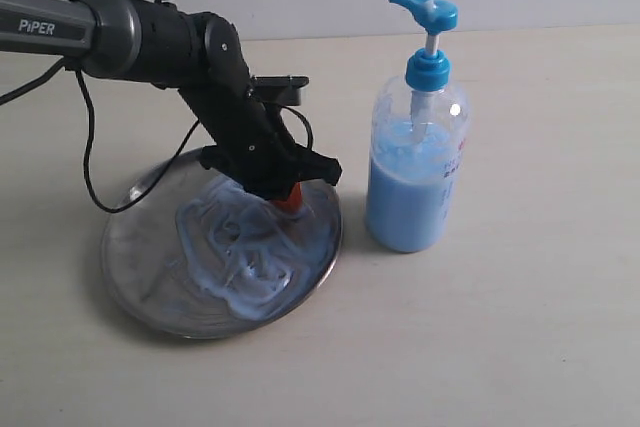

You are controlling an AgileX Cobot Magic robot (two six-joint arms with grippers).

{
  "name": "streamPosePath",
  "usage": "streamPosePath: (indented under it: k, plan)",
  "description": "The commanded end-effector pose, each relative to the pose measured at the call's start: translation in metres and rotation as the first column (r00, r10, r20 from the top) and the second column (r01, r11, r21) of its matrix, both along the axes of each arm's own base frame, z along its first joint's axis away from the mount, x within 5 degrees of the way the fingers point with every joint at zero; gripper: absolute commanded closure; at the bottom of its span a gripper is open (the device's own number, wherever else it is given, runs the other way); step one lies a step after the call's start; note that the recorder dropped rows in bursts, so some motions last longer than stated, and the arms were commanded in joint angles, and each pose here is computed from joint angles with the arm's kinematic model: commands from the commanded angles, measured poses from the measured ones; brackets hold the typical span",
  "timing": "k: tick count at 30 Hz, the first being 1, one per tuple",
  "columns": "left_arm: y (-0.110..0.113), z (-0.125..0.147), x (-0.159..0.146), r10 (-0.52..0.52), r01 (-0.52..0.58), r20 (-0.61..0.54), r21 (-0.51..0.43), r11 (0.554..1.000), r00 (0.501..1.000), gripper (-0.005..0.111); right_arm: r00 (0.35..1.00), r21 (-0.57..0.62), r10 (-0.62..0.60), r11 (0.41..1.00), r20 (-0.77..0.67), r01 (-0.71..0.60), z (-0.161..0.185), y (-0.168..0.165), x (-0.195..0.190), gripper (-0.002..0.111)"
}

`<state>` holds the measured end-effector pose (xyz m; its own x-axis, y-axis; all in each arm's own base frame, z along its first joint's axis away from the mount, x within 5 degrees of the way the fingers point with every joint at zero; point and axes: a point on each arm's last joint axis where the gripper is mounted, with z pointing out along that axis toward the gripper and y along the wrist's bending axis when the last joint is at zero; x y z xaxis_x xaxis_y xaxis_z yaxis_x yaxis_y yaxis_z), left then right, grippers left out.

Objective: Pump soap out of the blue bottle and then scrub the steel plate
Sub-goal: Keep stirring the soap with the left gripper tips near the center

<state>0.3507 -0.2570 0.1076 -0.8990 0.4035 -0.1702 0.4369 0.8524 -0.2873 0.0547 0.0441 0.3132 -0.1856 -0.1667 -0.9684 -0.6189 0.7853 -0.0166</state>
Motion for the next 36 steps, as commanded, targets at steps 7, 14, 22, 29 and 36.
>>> streamPosePath:
  k: [7,14,22,29,36]
  plan:
    - [-0.009,-0.002,-0.017,-0.097,0.099,-0.083,0.017,0.995,0.992,0.107,1.000,0.000,-0.001,1.000,0.011,0.001,0.000,0.000,0.000,0.108]
    - [-0.009,-0.003,-0.015,-0.115,0.116,-0.053,0.017,0.993,0.992,0.107,1.000,0.002,-0.001,1.000,0.010,0.001,0.000,0.000,0.000,0.108]
    - [0.020,-0.005,0.012,0.009,-0.009,0.001,0.026,1.000,1.000,0.107,1.000,0.002,-0.001,1.000,0.010,0.001,0.000,0.000,0.000,0.108]
    - [0.032,-0.006,0.019,0.065,-0.065,-0.021,0.015,0.998,0.998,0.107,1.000,0.000,-0.001,1.000,0.012,0.001,0.000,0.000,0.000,0.108]
    - [0.010,-0.005,0.006,0.000,-0.001,-0.028,-0.016,1.000,1.000,0.107,1.000,0.002,-0.002,1.000,0.013,0.002,0.000,0.000,0.000,0.108]
